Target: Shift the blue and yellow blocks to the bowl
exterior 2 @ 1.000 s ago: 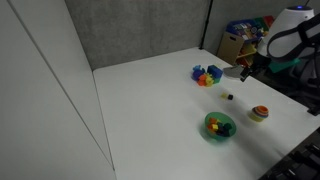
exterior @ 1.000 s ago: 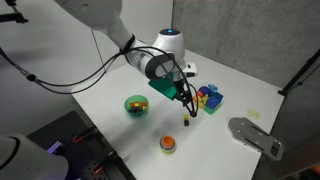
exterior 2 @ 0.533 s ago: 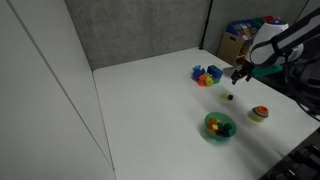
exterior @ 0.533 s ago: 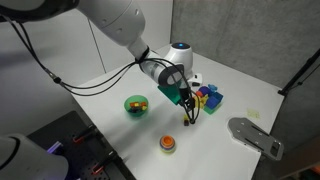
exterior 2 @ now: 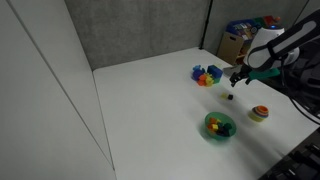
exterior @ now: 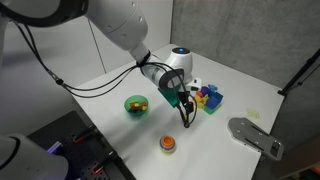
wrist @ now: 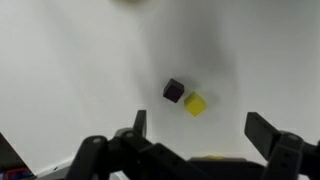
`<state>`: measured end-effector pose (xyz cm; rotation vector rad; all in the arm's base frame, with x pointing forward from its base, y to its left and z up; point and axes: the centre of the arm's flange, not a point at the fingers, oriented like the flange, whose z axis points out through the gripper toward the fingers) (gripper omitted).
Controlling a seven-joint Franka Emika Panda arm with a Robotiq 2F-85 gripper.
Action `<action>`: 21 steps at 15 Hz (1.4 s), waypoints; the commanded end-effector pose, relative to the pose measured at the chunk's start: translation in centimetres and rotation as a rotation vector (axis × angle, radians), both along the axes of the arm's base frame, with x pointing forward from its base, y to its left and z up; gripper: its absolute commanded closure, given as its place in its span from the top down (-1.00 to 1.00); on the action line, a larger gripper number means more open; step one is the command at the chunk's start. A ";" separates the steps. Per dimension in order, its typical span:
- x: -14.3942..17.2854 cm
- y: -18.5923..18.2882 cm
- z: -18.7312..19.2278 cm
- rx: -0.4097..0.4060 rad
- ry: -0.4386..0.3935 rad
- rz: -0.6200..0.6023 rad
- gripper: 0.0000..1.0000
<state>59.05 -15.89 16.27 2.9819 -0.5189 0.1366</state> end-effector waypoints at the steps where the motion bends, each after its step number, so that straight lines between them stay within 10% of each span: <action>1: 2.3 -0.3 -2.9 0.002 -0.005 -0.105 1.00; 21: 4.8 -3.3 -12.3 0.042 -0.020 -0.407 1.00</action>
